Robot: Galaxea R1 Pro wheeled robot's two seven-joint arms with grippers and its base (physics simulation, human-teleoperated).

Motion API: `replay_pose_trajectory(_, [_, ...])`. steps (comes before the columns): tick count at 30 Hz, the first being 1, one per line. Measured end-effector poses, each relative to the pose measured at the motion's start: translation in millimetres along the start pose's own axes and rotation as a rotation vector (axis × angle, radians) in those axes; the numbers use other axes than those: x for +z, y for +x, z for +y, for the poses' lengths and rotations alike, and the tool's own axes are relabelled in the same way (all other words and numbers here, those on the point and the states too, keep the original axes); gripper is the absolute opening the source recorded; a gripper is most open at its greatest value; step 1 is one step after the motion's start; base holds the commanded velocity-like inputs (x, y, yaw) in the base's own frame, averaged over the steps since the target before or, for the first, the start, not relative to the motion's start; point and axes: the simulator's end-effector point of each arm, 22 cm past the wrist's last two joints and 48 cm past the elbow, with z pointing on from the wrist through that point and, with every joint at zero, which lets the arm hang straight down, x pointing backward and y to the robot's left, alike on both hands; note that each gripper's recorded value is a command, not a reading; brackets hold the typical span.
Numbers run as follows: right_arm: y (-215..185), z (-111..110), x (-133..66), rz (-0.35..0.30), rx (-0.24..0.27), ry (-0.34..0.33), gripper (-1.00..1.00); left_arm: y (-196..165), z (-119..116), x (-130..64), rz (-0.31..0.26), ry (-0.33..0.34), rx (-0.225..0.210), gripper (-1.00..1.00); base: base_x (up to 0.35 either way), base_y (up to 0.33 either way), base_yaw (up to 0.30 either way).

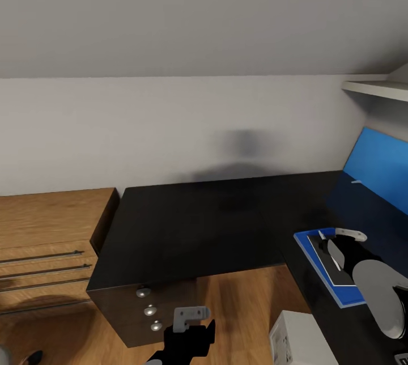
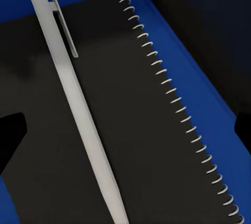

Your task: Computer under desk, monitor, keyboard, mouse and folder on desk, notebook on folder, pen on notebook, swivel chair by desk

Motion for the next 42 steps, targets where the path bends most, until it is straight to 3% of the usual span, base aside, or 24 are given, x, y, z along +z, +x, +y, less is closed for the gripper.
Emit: replay_pose_trajectory(42, [-14,17,-3.4,-0.028,0.011,-0.086,1.00,2,2,1.4,0.005,-0.003,-0.002,1.00,0.000,0.000,0.000])
